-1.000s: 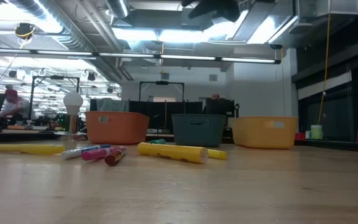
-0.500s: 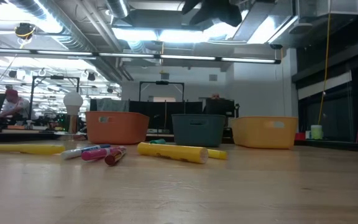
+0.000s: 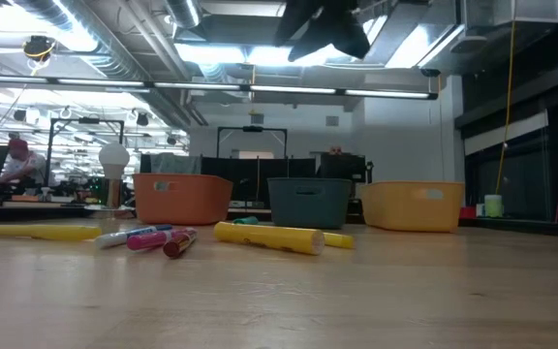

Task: Pick & Place Markers
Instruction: Put the right yellow pen into the orange bin

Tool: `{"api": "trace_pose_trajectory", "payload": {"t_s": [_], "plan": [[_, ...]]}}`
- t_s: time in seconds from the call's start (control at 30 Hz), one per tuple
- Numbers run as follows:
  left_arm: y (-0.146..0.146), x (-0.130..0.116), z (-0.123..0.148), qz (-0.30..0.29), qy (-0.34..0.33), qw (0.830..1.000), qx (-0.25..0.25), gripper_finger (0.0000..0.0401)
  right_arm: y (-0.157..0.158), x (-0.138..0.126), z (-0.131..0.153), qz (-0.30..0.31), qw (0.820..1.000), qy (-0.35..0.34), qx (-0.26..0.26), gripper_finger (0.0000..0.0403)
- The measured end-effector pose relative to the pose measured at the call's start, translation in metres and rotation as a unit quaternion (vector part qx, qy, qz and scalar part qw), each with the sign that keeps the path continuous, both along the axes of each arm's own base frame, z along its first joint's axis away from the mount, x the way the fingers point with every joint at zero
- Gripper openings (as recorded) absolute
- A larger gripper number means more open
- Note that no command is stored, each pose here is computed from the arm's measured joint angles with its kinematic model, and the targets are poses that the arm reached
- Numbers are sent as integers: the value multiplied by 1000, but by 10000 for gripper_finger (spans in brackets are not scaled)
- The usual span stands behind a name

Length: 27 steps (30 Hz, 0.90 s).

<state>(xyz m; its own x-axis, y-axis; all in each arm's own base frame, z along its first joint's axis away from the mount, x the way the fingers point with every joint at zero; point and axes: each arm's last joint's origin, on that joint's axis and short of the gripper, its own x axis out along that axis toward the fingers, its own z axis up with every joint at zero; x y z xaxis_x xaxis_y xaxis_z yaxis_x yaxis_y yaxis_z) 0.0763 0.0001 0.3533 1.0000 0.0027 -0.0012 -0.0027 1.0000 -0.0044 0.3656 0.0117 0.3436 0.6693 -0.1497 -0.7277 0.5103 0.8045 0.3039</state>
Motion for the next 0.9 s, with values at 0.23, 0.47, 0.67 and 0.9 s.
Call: {"api": "trace_pose_trajectory", "payload": {"t_s": [0.23, 0.47, 0.67, 0.9], "plan": [[0, 0, 0, 0, 0, 1000, 0, 10, -9, 7, -1, -12, 1000, -20, 1, 138], [0, 0, 0, 0, 0, 1000, 0, 11, -14, 12, 9, -25, 998, -64, 8, 138], [0, 0, 0, 0, 0, 1000, 0, 8, -18, 14, 19, -31, 996, -88, 9, 138], [0, 0, 0, 0, 0, 1000, 0, 13, -19, 14, 25, -28, 995, -98, 5, 138]]}}
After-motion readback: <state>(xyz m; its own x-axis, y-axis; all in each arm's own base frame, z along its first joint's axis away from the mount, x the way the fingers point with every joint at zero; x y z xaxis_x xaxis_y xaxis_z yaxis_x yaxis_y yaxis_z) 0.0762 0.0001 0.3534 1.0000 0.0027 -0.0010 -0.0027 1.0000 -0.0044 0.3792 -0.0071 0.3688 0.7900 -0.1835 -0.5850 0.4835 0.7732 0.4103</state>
